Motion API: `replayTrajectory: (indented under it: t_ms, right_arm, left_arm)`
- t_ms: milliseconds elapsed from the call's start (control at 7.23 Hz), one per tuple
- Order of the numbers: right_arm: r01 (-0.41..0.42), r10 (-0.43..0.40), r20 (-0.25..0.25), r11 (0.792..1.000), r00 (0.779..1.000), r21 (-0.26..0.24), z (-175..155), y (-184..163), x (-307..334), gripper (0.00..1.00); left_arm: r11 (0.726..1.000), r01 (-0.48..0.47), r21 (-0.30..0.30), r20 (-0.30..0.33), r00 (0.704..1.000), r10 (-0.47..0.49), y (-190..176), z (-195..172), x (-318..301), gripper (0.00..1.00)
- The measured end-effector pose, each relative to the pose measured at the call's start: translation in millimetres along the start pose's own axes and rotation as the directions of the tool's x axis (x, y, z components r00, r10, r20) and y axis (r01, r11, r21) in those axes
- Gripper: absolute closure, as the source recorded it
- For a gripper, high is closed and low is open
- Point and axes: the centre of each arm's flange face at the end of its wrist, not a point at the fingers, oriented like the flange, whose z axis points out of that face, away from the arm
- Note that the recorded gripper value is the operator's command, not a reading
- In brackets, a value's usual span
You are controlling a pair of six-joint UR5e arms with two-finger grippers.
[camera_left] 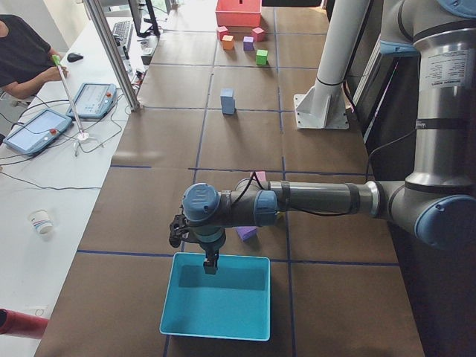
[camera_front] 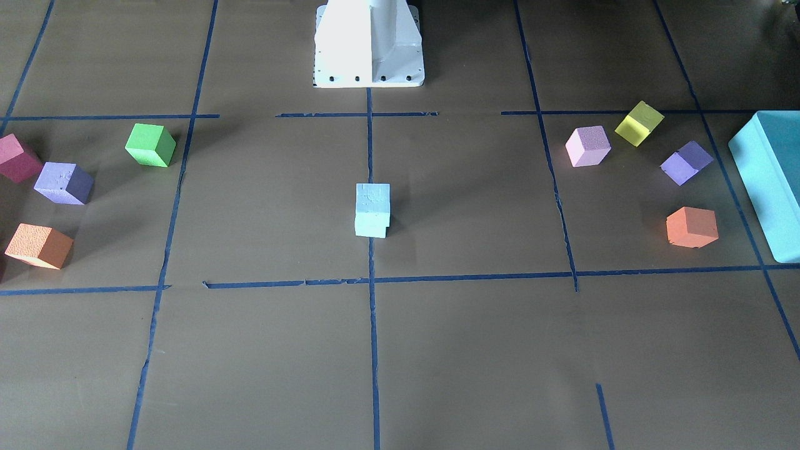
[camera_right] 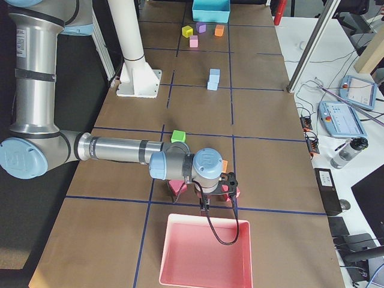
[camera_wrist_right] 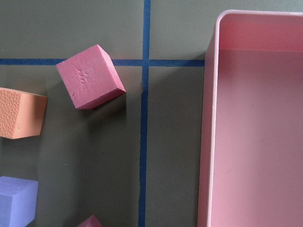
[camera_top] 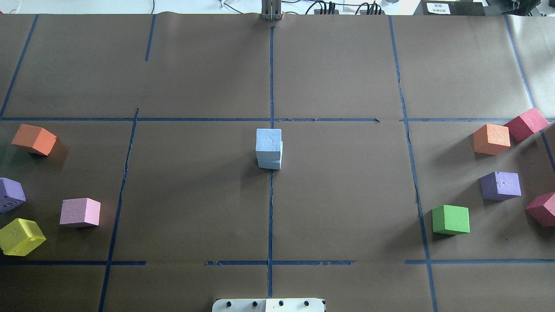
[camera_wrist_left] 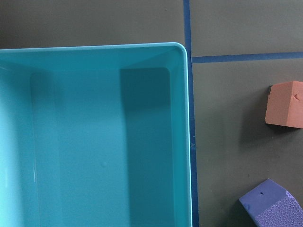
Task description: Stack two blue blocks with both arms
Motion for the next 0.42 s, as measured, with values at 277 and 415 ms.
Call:
replayTrajectory:
  t_ms: [277, 415]
  right_arm:
    - [0.001, -0.001, 0.0, 1.0, 1.0, 0.001, -0.6, 0.0, -0.1, 0.0]
    - [0.001, -0.001, 0.0, 1.0, 1.0, 0.002, -0.8, -0.2, -0.2, 0.0]
  left_arm:
    - [1.0, -0.002, 0.001, 0.001, 1.0, 0.002, -0.6, -0.3, 0.5, 0.0]
    - [1.0, -0.003, 0.002, 0.001, 1.0, 0.003, -1.0, -0.5, 0.7, 0.0]
